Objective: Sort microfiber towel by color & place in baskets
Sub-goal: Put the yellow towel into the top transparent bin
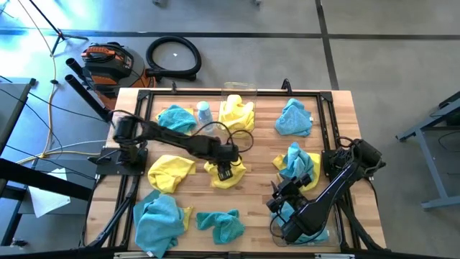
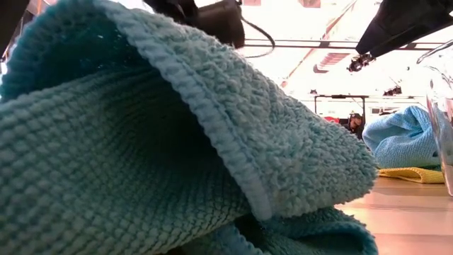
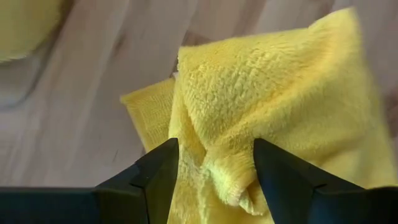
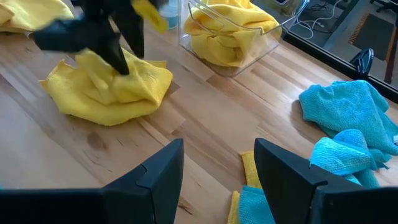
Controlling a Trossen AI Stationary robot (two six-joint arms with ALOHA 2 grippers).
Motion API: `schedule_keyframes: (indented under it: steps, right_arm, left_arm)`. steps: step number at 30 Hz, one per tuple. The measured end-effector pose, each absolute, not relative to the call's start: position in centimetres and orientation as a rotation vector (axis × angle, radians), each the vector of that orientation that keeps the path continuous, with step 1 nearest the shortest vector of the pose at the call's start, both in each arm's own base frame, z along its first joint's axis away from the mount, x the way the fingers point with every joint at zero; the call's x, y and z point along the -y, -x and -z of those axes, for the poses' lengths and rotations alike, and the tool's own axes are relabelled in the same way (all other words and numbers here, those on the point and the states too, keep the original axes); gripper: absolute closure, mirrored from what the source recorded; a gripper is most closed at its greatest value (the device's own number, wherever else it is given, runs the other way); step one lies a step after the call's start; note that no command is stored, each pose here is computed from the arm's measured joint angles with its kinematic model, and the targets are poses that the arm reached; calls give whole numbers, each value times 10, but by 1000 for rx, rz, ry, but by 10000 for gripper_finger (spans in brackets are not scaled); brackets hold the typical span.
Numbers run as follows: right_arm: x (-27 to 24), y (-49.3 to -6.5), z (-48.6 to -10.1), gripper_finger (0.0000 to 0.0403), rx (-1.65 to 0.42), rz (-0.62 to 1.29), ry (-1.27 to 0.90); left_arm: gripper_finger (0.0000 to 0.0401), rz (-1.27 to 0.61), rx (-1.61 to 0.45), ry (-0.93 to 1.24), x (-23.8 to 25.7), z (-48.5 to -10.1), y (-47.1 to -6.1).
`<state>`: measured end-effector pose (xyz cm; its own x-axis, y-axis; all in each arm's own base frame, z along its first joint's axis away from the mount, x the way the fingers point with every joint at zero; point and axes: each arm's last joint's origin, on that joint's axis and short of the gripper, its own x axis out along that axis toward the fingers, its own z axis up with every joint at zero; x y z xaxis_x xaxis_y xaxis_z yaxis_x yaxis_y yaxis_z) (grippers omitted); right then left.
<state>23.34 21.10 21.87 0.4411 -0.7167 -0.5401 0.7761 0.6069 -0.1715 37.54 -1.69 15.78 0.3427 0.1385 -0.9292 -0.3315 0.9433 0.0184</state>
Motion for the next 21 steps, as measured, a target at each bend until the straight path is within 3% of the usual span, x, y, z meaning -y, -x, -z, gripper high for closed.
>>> schedule_keyframes:
  steps: [4, 9, 21]
  right_arm:
    - [-211, -233, -219, 210, -618, 930, -102]
    - [-211, -233, -219, 210, -619, 931, -99]
    - [-210, -233, -219, 210, -625, 931, -92]
  left_arm:
    - [257, -310, -1245, 161, 14, -151, -385]
    - [382, -300, -1213, 144, 13, -172, -394]
    - [400, -388, -855, -44, 8, -319, -386]
